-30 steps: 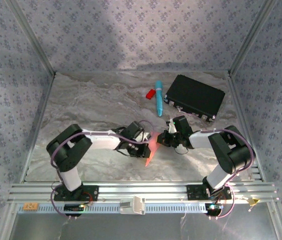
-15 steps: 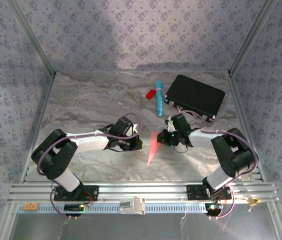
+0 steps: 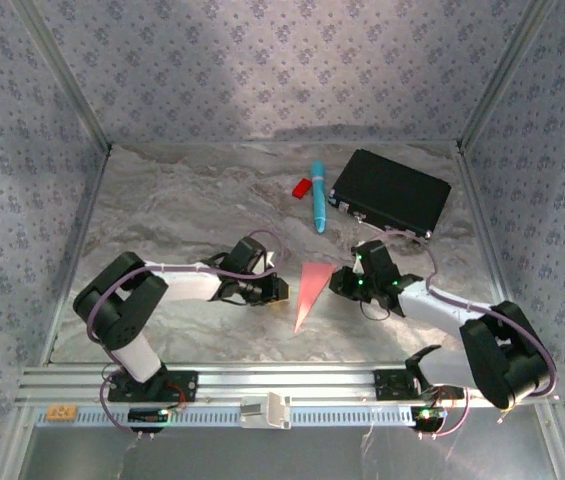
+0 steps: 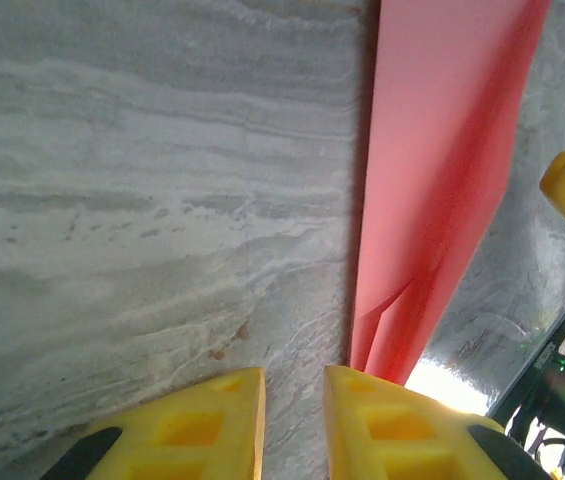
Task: Fold a paper plane with a square sheet of paper (pick it up from the middle)
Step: Fold the wing for the fifth time at the center of the table, then turn over a paper plane at the center of the table, then reset both arms
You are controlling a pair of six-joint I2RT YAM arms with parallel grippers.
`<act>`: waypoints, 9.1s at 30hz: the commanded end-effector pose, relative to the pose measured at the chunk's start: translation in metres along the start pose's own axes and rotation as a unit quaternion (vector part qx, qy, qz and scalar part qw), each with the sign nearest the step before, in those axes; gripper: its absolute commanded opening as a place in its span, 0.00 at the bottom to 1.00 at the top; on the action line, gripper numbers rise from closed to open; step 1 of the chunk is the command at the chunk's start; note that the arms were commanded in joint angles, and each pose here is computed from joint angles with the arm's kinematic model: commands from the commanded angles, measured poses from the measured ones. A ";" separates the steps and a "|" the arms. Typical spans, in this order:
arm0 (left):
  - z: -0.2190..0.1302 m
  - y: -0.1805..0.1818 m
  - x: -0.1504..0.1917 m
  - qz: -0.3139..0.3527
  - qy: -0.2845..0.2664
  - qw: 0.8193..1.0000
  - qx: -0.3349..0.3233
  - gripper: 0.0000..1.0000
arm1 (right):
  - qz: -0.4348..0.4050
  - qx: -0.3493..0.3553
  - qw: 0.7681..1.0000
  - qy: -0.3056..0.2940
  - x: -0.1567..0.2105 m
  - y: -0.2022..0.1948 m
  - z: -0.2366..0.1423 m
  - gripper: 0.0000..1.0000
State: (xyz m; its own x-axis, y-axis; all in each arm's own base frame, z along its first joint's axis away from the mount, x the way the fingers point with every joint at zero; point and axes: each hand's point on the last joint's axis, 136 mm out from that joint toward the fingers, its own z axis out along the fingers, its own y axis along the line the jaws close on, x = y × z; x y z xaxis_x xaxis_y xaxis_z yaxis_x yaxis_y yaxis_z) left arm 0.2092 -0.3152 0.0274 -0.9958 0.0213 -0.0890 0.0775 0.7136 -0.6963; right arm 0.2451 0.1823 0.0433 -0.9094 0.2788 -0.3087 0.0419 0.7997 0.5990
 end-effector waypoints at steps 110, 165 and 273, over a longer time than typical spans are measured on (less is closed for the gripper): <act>-0.046 0.046 -0.016 0.084 -0.051 0.932 -0.350 0.09 | -0.003 -0.013 1.000 0.027 0.013 0.021 0.000 0.12; -0.031 0.052 -0.011 0.072 -0.064 0.916 -0.389 0.33 | -0.004 -0.014 1.000 0.023 0.013 0.019 -0.006 0.15; -0.270 0.211 -0.185 0.147 -0.501 0.772 -0.364 1.00 | -0.223 0.264 0.865 -0.363 -0.203 -0.135 -0.082 0.99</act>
State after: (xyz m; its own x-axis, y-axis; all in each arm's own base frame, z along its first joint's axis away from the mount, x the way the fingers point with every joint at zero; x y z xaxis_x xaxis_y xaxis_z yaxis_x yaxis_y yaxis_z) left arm 0.3898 0.0204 0.0767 -0.4077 -0.0478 -0.9118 -0.1279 0.9918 0.0052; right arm 0.3854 -0.0198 0.0814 -0.3946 -0.0312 -0.9183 0.0875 0.9936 -0.0713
